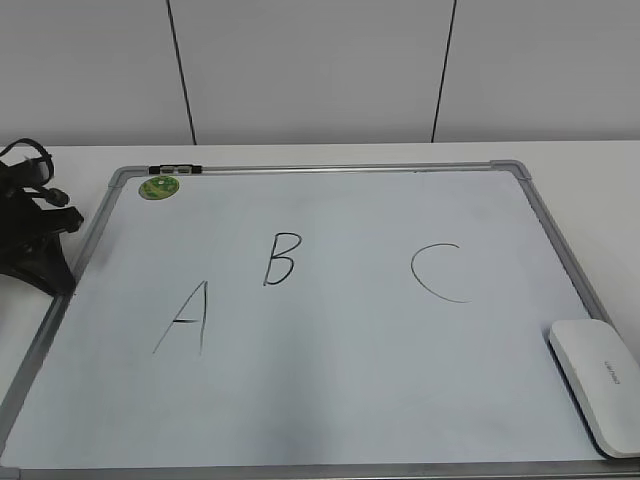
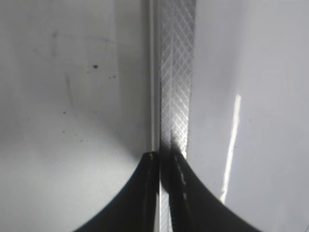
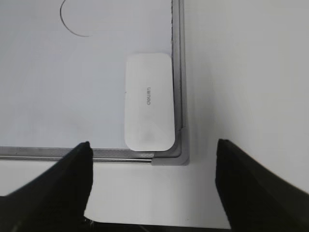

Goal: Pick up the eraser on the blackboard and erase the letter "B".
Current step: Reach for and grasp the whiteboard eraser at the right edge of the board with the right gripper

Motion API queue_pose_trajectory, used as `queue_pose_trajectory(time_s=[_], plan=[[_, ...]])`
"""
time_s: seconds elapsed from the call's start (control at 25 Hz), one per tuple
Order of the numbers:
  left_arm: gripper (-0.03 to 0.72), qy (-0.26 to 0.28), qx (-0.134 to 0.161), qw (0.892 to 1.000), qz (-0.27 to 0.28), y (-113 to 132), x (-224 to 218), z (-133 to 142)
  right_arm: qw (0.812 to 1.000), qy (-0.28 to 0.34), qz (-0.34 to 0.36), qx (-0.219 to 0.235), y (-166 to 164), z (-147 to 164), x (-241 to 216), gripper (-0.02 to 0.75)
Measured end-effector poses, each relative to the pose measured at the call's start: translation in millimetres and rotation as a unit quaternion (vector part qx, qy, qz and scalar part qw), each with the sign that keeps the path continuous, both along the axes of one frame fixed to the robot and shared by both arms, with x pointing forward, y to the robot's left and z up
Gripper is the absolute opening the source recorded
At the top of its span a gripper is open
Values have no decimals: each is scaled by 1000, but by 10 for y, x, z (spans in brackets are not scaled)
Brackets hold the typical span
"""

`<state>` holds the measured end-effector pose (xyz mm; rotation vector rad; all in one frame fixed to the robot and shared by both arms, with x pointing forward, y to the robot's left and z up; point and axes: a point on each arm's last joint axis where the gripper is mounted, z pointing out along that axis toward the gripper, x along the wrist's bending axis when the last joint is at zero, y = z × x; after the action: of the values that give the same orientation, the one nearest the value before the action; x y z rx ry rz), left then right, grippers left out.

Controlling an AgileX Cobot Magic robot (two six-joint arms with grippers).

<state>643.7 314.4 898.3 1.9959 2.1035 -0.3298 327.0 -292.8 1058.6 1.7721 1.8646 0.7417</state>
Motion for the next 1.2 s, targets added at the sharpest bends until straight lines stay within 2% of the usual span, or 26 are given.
queue_pose_trajectory(time_s=[0.16, 0.36, 0.64, 0.88, 1.04, 1.2], plan=[[29, 1, 0, 1000, 0, -1, -2, 0, 996, 76, 31, 26, 64, -169, 312, 586], [29, 1, 0, 1000, 0, 0, -1, 1, 986, 158, 33, 33, 69, -393, 635, 566], [29, 1, 0, 1000, 0, 0, -1, 1, 980, 196, 30, 29, 57, -480, 1005, 564], [29, 1, 0, 1000, 0, 0, -1, 1, 973, 228, 34, -31, 169, -647, 1149, 564], [29, 1, 0, 1000, 0, 0, -1, 1, 974, 220, 26, -34, 202, -700, 1213, 566], [29, 1, 0, 1000, 0, 0, -1, 1, 976, 215, 23, -32, 209, -751, 1273, 651]])
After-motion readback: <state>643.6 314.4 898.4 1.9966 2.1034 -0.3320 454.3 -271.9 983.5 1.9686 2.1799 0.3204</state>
